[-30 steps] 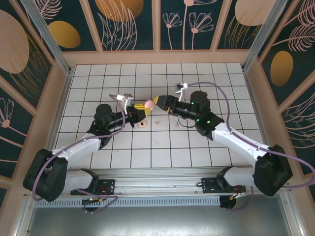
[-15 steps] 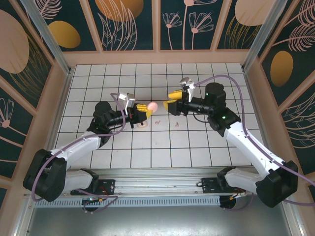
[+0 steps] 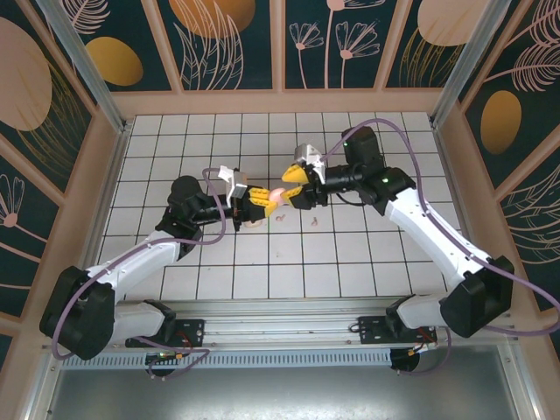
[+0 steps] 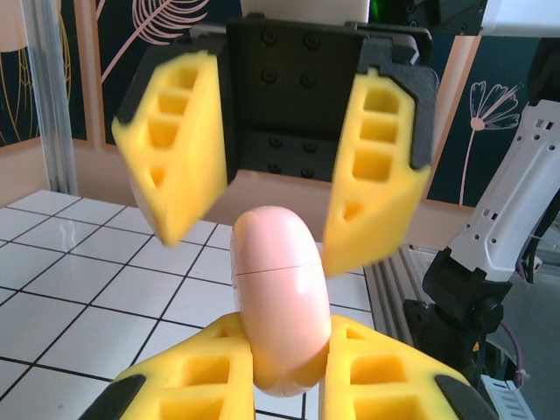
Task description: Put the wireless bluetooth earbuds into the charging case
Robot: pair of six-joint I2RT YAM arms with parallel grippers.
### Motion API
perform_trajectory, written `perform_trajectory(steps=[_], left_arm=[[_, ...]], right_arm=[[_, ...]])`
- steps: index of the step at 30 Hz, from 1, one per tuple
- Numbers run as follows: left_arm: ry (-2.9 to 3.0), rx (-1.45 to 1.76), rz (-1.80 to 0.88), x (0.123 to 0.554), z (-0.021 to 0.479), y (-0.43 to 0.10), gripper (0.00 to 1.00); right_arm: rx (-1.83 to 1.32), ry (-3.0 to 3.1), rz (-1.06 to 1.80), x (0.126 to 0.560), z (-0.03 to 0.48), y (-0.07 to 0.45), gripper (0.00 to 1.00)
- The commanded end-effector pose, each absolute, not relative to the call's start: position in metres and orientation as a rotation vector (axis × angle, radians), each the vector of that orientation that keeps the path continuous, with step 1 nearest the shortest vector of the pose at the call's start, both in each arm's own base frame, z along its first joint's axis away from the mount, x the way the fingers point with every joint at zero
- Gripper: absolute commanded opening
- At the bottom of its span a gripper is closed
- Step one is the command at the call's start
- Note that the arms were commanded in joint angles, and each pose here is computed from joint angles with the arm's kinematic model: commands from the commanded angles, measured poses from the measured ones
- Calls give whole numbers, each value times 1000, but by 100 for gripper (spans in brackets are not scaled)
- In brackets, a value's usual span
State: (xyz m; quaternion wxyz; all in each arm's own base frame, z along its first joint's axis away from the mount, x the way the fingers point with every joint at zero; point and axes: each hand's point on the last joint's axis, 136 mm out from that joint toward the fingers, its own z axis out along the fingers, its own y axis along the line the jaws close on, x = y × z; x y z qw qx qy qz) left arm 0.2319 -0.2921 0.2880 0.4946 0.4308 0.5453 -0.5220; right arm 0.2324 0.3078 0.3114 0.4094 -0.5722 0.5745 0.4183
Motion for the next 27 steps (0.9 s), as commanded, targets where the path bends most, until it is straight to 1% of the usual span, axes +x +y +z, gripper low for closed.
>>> perform_trajectory(steps=[1,3,5,10,18,21,23,25,27], left_arm=[[1233,1106,-1242,224,302,-295,14],[1229,1108,-1239,224,303,-296,14],[1227,1108,-1238,223,303,-296,14],[1226,1101,-1226,224,304,-296,14],[1229,1104,-1213,223,304,-295,14],[1234,1106,-1210,223,304,-295,15],[1243,1108,-1202,224,302,-296,19],[1279,1119,-1159,229,295,-295,28],[1310,1134,-1117,234,289,-295,37]], right_arm=[[-1520,1386,1086,219,316,310,50],[-1527,1390,1091,218,313,310,48],[-1537,1383,1097,216,313,309,45],[-1560,1375,1112,211,311,306,32],[-1570,1331,1156,202,316,303,31],[-1583,1320,1178,198,317,303,20],[-1584,1327,1171,199,317,302,13],[-1582,1338,1147,201,316,302,8],[-1584,1359,1100,205,314,300,6]])
